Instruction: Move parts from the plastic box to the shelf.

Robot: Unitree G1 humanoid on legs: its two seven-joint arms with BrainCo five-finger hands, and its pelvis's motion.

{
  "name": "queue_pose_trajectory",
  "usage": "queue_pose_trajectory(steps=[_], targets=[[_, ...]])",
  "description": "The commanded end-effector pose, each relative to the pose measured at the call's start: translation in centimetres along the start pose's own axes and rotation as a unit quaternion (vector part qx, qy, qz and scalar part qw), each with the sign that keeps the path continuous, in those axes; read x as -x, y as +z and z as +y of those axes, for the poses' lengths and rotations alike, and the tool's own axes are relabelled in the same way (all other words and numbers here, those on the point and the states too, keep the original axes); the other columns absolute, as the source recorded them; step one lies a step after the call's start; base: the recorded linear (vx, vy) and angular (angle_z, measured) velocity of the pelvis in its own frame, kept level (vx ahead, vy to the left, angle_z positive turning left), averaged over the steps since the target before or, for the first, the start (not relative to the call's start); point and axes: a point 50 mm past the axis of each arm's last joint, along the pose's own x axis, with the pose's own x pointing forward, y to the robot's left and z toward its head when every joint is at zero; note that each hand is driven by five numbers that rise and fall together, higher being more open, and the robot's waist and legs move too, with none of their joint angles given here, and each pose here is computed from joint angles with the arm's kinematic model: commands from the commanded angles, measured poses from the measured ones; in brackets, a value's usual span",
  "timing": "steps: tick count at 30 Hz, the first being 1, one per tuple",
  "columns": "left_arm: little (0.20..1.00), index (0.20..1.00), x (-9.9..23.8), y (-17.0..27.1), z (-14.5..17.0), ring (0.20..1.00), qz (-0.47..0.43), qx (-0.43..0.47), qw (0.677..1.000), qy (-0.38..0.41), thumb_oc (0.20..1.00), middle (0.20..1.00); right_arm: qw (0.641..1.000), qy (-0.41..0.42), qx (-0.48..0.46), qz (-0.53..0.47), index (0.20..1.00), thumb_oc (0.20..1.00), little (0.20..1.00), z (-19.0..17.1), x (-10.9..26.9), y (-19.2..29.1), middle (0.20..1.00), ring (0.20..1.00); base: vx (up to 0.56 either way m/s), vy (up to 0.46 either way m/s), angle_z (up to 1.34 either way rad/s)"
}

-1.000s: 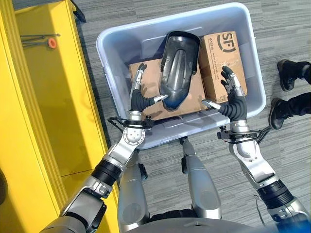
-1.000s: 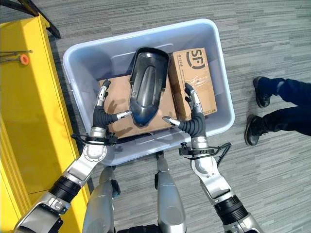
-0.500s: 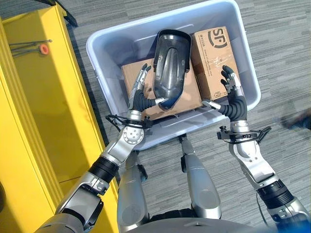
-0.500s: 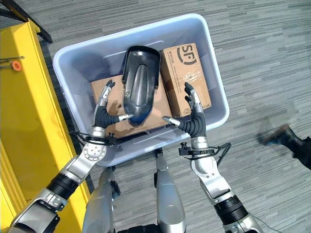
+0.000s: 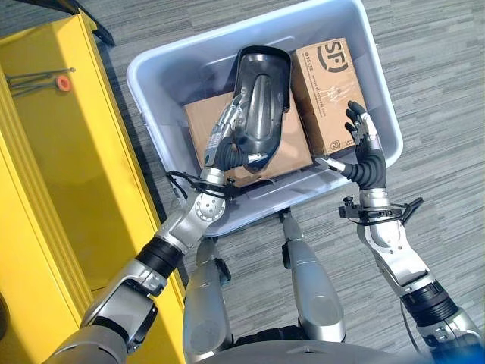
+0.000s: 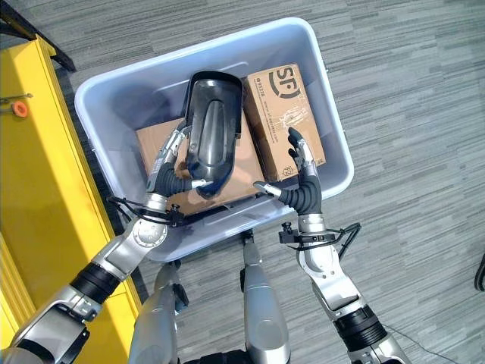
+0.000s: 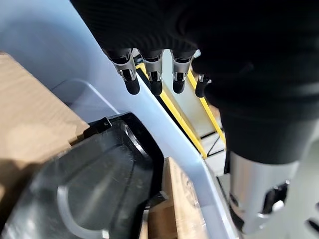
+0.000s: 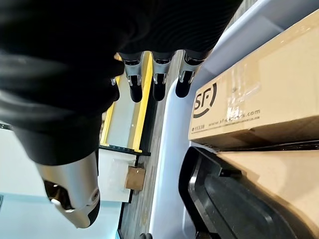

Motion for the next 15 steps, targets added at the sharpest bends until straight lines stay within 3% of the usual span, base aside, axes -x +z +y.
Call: queue_pose_trajectory(steps=[1,15], targets=[[1.0,1.0,-1.4,0.2,0.0,1.0,-0.031,-0.044,0.998,0.012,1.0,1.0,0.998,-0.002,-0.014,-0.06,1.0,1.0,1.0,-0.8,-0.2,1.9,1.0,1.0,0.02,0.013,-0.12],[1.0,1.0,-4.7,-0.7,1.6,1.0,-0.072,-0.201,0.977,-0.013,1.0,1.0,0.999,0.007,-0.003,-0.051,1.0,1.0,1.0,-1.1,0.5,1.4,1.0,1.0,0.0,0.007,-0.05]])
